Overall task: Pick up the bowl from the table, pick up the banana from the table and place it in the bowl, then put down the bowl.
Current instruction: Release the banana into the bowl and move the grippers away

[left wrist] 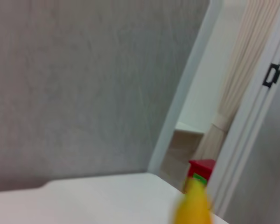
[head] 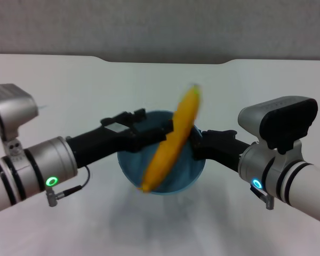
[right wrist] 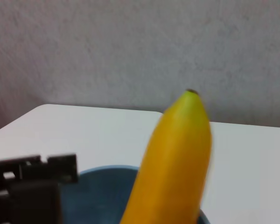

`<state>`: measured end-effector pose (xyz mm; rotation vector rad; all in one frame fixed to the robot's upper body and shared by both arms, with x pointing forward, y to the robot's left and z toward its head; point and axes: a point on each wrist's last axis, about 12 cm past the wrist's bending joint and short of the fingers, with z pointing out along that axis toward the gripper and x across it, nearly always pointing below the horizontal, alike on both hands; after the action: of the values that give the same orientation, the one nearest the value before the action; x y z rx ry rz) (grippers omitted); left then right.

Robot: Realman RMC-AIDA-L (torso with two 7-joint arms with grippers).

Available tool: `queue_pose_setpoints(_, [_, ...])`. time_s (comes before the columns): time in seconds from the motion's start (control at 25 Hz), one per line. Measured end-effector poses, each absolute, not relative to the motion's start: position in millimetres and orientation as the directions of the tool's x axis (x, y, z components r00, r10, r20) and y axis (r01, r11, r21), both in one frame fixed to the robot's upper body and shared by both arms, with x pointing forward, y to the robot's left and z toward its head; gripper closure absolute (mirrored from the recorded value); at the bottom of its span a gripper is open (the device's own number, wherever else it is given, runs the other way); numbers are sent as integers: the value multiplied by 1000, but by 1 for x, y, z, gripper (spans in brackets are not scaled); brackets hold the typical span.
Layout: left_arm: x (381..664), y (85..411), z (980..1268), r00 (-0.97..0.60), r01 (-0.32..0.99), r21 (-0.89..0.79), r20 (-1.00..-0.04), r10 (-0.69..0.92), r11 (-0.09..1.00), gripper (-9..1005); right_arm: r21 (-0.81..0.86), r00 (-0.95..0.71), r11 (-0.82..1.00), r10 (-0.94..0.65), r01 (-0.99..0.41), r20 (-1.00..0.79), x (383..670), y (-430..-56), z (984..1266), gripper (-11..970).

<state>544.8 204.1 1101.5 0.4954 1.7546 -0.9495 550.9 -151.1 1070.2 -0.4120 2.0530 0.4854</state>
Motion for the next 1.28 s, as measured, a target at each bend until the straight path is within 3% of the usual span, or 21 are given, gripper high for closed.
queue_pose_setpoints(0.24, [544,231,1104,-295,664,-320,-942,-157,675,89,184,-496,869,-78,-458,-865,551,-154,1070,917])
queue_pose_setpoints(0.8, [529,290,1097,-184,510,-255,-965,-186,822,89,218,-522,895,-19,-388,-853,561,-171,1071,917])
queue_pose_setpoints(1.28, [524,300,1093,-185,474,-257,-964,-190,842,89,225,-620,918,-28,-326,-784,595,-188,1082,917])
